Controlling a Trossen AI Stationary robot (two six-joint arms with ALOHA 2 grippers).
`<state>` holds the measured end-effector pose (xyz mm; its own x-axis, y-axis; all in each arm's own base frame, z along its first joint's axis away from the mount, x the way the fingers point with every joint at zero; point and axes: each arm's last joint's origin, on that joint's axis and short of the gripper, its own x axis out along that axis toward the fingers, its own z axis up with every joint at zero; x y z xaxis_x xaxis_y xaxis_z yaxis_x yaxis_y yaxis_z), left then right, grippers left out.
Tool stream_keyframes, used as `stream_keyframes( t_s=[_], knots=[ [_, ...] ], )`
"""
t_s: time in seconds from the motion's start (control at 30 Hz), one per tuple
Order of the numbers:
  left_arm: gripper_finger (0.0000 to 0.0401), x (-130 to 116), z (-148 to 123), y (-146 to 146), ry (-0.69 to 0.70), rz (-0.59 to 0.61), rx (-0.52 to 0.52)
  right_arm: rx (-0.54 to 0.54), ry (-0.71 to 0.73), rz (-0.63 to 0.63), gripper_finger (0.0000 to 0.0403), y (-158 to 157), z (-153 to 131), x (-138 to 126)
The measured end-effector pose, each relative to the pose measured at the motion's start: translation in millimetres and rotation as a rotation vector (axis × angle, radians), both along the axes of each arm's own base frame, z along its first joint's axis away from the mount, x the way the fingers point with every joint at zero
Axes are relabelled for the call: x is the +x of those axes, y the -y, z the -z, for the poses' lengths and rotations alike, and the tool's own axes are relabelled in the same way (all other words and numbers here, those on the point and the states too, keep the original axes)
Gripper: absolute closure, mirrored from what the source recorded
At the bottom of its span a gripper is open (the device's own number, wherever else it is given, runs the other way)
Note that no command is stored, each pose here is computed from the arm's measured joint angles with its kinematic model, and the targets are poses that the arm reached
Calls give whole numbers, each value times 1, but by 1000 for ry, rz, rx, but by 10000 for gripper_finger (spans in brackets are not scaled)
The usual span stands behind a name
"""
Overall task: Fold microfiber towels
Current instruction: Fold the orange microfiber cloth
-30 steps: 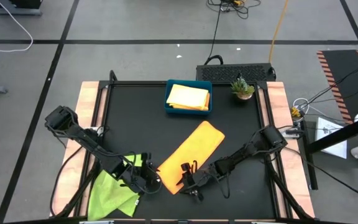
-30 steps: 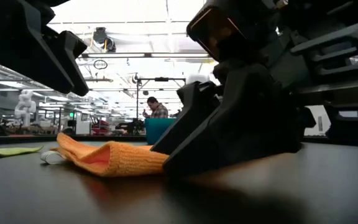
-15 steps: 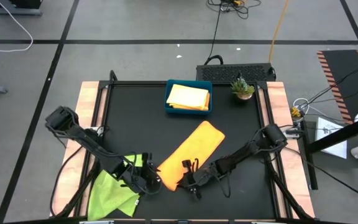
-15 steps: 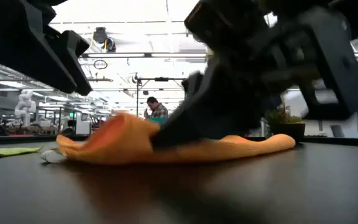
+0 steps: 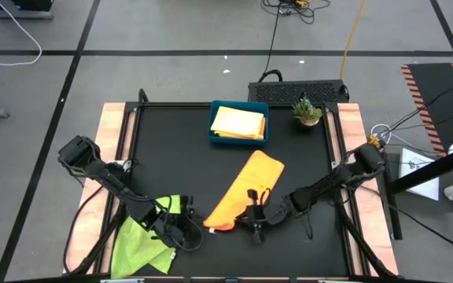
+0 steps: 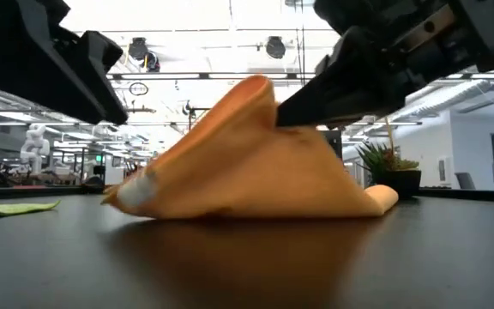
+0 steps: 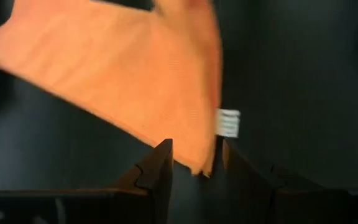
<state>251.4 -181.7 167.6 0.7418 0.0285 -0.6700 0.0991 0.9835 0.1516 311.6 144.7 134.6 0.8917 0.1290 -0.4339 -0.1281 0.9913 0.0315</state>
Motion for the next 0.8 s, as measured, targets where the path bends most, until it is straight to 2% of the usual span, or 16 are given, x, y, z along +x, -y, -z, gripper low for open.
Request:
stream_keyframes(
  t_s=[0.17, 0.37, 0.57, 0.7, 0.8],
  knots=[
    [247, 10, 13, 7, 36, 28, 6, 44, 43, 30, 402, 9, -3, -13],
    [215, 27, 40, 9, 73, -17, -3, 63, 60, 50, 402, 16, -2, -15],
    [197, 28, 53, 6, 34, -43, 4, 65, 49, 56, 402, 18, -1, -15],
    [205, 25, 56, 2, -4, -81, 35, 65, 48, 56, 403, 18, -1, -15],
    [231, 24, 56, 2, 2, -89, 56, 65, 48, 56, 403, 18, -1, -15]
  ],
)
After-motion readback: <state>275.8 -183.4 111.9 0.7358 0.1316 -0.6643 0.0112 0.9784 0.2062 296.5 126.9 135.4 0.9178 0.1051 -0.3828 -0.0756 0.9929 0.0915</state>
